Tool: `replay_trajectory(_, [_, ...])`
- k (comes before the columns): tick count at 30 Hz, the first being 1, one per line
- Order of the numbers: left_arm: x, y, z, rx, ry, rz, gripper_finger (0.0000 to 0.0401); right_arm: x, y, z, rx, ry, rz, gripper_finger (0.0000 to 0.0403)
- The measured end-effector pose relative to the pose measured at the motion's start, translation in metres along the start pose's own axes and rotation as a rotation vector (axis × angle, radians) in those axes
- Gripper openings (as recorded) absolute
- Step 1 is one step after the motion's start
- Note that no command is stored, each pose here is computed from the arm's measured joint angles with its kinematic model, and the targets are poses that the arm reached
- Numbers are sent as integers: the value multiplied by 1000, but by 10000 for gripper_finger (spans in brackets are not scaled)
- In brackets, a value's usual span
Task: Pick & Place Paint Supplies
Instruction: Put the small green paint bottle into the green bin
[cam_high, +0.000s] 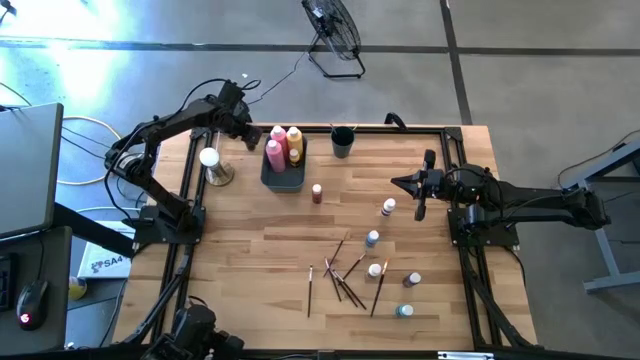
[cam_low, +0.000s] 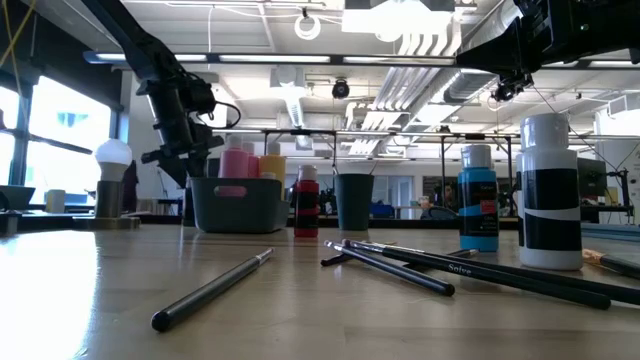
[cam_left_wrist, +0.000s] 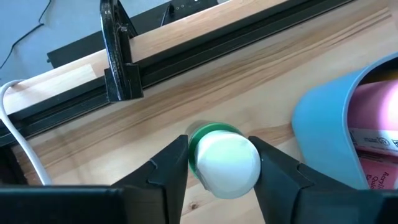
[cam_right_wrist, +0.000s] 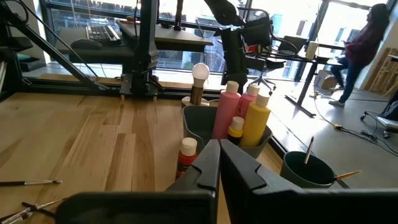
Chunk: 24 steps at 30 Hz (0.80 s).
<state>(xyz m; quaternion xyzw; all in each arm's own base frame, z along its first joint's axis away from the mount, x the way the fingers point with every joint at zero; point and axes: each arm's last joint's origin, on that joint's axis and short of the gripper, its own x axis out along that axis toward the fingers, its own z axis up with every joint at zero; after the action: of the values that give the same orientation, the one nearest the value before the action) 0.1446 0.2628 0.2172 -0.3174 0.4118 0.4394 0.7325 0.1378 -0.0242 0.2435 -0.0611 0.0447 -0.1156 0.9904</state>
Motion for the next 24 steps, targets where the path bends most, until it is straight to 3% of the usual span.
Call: replay_trajectory(24, [-3, 1, -3, 0, 19, 26, 147, 0, 0, 0, 1, 0, 0, 4])
